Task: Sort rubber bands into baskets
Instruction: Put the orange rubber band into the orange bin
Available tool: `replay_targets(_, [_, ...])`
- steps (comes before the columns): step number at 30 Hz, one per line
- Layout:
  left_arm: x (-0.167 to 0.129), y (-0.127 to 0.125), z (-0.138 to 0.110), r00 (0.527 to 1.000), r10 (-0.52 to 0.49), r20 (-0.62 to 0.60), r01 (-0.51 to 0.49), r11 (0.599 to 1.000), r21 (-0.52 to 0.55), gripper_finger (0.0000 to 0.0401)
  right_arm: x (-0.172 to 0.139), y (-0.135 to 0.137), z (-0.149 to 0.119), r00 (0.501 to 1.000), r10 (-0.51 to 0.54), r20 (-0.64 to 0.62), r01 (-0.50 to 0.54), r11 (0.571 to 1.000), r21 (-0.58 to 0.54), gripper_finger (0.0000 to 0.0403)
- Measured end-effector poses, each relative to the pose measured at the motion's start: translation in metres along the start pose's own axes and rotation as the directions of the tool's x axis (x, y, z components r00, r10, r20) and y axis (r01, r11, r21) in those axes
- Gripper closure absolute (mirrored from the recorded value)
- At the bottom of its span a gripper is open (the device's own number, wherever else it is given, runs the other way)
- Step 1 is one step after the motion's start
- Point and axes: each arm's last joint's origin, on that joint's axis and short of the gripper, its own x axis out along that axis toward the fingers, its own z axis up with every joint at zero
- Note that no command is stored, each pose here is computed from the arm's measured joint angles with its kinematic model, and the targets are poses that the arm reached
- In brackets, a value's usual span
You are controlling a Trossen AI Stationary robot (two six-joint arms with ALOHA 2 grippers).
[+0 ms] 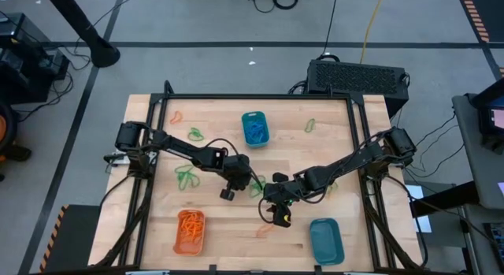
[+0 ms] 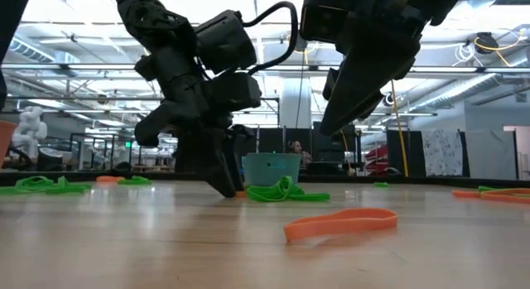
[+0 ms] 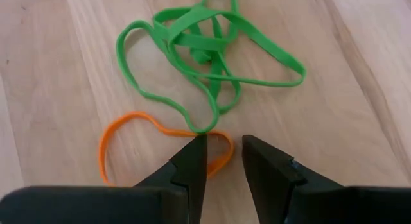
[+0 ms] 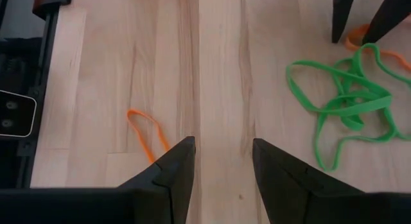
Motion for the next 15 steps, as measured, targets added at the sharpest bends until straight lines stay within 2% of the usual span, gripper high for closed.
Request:
replay_targets(3, [0.000, 0.000, 0.000, 1.000, 0.002, -0.002, -0.002, 1.000, 0.000, 0.0315, 0.000, 0.000, 0.000, 1.000, 0.000, 0.000, 0.000, 1.000, 0.000, 0.0255])
replay_targets(8, [0.000, 0.000, 0.000, 1.000, 0.012, -0.007, -0.012, 1.000, 0.007, 0.0390, 0.000, 0.000, 0.000, 1.000, 0.000, 0.000, 0.000, 1.000, 0.001, 0.0255])
replay_targets(15, [-0.020, -0.007, 0.000, 0.998, 0.001, -0.062, -0.001, 1.000, 0.005, 0.0398, 0.000, 0.000, 0.000, 1.000, -0.001, -0.001, 0.001, 1.000, 0.027, 0.0255])
